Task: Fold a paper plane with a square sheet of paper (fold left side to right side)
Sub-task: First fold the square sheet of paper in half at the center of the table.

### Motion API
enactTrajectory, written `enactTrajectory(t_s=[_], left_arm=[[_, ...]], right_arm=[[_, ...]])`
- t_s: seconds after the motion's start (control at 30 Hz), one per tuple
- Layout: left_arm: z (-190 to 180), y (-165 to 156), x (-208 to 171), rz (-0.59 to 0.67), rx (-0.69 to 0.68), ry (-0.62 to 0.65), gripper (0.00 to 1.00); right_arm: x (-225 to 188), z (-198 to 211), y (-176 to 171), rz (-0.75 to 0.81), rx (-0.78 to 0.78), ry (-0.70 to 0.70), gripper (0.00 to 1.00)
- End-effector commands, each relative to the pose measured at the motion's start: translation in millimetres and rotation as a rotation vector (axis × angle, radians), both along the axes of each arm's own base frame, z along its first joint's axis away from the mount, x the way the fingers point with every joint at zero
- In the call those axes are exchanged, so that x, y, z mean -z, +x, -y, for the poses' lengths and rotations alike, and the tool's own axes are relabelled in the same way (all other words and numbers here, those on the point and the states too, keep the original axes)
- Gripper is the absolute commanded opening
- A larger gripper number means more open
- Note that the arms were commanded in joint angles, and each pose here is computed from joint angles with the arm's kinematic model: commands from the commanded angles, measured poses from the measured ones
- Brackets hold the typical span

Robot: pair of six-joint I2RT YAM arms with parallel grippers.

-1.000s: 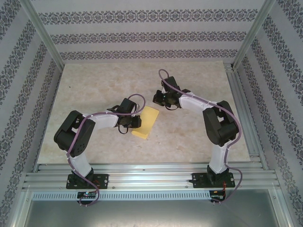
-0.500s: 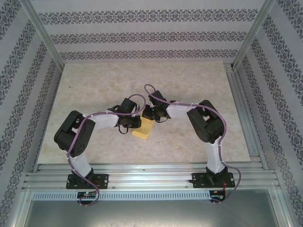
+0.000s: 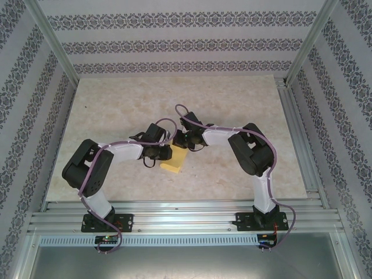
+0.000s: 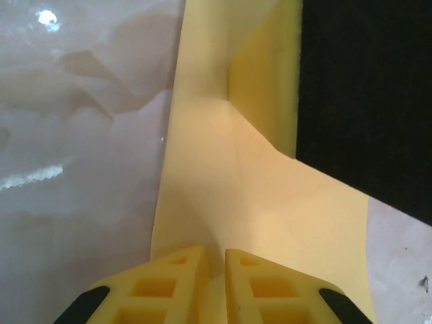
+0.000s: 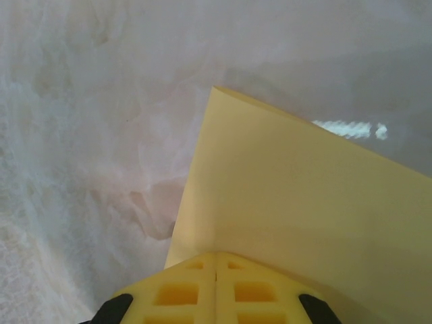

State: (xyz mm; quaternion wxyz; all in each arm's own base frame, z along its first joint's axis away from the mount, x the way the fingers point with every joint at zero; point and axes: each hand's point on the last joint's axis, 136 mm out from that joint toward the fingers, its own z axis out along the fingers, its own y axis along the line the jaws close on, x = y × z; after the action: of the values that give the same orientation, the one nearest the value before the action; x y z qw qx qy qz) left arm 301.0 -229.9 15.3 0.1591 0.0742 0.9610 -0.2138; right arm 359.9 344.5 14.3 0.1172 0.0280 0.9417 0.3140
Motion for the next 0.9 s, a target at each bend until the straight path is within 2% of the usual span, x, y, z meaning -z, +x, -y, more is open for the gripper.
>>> enactTrajectory(t_s=[0.0, 0.47, 0.87], left_arm=[[-41, -73, 44, -0.253, 0.027, 0.167, 0.18], [-53, -104, 41, -0.306, 0.018, 0.148, 0.18], [-77, -153, 45, -0.39, -0.058, 0.137, 0.18]], right_arm=[[44, 28, -10, -0.071, 0.03, -0.143, 0.0], [54, 35, -16, -0.096, 0.026, -0.181, 0.0], [54, 34, -16, -0.095, 0.024, -0.179, 0.0]])
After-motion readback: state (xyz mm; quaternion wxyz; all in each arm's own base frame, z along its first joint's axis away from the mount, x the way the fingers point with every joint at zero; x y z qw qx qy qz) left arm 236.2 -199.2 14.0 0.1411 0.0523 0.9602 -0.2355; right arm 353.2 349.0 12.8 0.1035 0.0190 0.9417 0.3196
